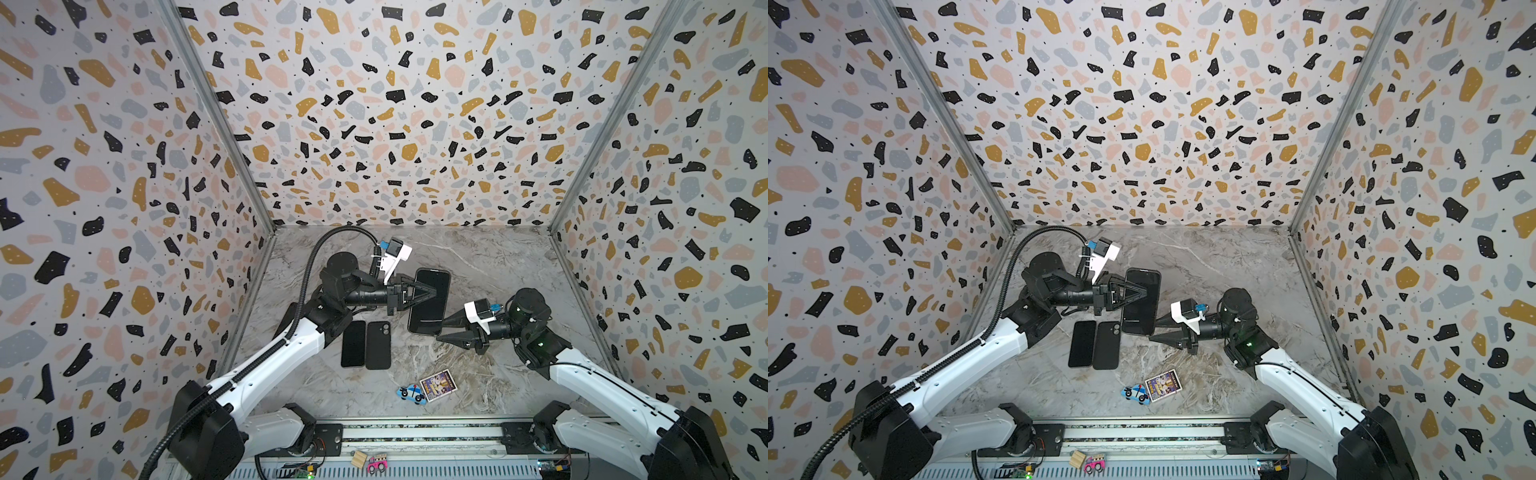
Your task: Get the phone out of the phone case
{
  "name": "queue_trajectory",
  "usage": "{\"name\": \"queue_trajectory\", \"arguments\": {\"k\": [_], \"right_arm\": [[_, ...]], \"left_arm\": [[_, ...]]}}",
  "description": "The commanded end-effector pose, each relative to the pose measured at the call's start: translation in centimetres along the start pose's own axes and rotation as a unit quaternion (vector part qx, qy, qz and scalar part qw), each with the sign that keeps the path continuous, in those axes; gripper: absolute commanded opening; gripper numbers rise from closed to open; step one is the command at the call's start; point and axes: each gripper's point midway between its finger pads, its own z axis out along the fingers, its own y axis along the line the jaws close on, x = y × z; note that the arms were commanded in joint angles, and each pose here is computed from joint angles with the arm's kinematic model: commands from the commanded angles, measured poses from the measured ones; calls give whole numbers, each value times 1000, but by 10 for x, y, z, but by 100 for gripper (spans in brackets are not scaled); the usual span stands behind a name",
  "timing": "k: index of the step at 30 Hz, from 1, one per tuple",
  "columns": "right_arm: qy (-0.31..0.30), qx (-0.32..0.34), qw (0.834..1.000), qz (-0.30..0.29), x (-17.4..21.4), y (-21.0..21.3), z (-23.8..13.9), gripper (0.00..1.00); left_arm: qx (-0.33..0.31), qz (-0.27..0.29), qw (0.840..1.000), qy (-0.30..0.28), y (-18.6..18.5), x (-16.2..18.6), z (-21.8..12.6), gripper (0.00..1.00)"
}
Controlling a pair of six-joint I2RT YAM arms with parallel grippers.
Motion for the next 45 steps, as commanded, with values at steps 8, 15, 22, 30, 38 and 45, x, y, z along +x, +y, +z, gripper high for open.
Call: {"name": "queue_trajectory", "arguments": {"k": [8, 15, 22, 30, 38, 45], "right_arm": [[-19, -20, 998, -48, -19, 5, 5, 3], [-24, -28, 996, -81, -16, 10, 4, 0], [-32, -18, 991, -125, -18, 7, 4, 0], [-45, 16, 985, -163, -21, -8, 6, 0], [-60, 66, 980, -179, -21, -19, 2, 0], [-60, 131, 976, -166, -15, -35, -5, 0]], "left_arm": [[18, 39, 999, -17, -14, -10, 0, 0], [12, 9, 1000, -26, -5, -12, 5, 0], [10, -40, 999, -33, 9, -3, 16, 0], [-13, -86, 996, -26, 32, 19, 32, 0], [-12, -131, 990, -59, 45, 20, 33, 0], [4, -152, 984, -91, 42, 17, 28, 0]]}}
